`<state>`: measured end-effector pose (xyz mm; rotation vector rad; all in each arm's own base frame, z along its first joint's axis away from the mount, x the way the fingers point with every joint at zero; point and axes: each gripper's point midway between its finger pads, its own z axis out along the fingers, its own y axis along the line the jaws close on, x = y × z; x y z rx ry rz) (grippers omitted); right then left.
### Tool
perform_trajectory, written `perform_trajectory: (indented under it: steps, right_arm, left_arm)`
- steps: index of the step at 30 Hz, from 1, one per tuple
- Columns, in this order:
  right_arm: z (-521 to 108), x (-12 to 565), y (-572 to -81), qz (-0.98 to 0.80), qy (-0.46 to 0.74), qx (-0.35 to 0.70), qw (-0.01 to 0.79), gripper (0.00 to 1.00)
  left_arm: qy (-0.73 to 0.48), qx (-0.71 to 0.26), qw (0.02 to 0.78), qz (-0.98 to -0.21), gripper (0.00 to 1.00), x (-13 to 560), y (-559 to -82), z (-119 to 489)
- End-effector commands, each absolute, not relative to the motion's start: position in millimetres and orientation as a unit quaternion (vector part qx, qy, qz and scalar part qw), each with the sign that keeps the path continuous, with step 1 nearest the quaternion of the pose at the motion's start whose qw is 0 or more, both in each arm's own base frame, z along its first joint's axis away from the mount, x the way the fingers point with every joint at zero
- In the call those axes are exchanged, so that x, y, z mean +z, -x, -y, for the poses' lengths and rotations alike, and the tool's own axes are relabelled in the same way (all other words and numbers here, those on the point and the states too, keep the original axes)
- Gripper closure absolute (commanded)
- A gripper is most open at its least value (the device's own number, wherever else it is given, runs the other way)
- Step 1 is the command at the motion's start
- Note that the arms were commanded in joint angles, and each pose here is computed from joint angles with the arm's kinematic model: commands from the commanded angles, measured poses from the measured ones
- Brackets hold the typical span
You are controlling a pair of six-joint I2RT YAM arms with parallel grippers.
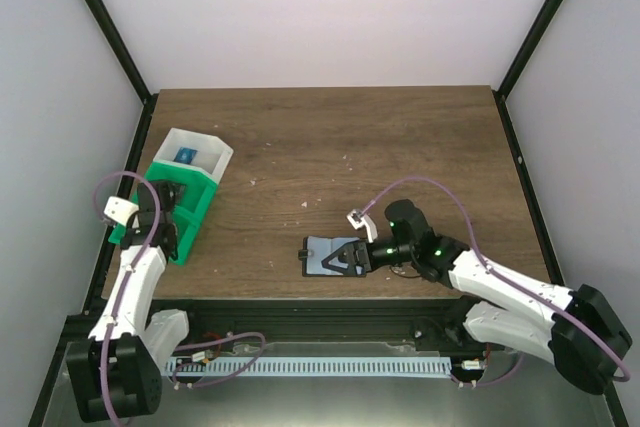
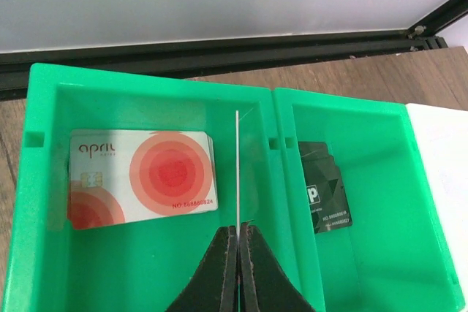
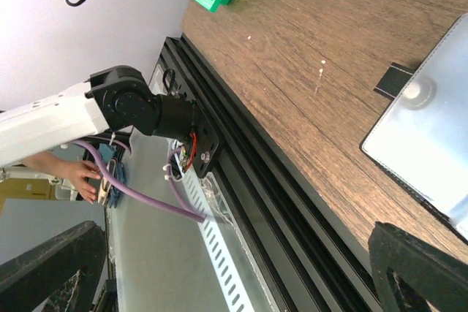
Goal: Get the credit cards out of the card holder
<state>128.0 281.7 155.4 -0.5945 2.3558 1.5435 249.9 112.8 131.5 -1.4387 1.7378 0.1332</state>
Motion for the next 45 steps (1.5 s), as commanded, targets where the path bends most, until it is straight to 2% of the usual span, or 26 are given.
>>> perform_trajectory:
  steps: [1, 20, 35, 39, 45]
  right_arm:
    - [-288.1, 167.3, -138.9, -0.809, 0.193, 0.537, 0.141, 0.00]
    - [-290.2, 164.4, -142.8, -0.812, 0.183, 0.536, 0.138, 0.00]
    - [-281.4, 162.1, -140.5, -0.816, 0.180, 0.526, 0.154, 0.00]
    - [-278.5, 158.0, -140.3, -0.820, 0.176, 0.522, 0.157, 0.00]
    - [-276.1, 157.7, -139.1, -0.822, 0.170, 0.520, 0.156, 0.00]
  left_arm:
    - [0.559, 0.049, 0.433, -0.705, 1.00, 126.8, -257.2, -116.8]
    - [0.559, 0.014, 0.442, -0.701, 1.00, 106.4, -263.9, -126.7]
    - [0.586, 0.041, 0.403, -0.702, 1.00, 81.6, -249.4, -129.4]
    - [0.592, 0.054, 0.396, -0.700, 0.90, 78.8, -246.0, -132.0]
    - [0.610, 0.075, 0.375, -0.695, 0.92, 73.3, -237.1, -135.5]
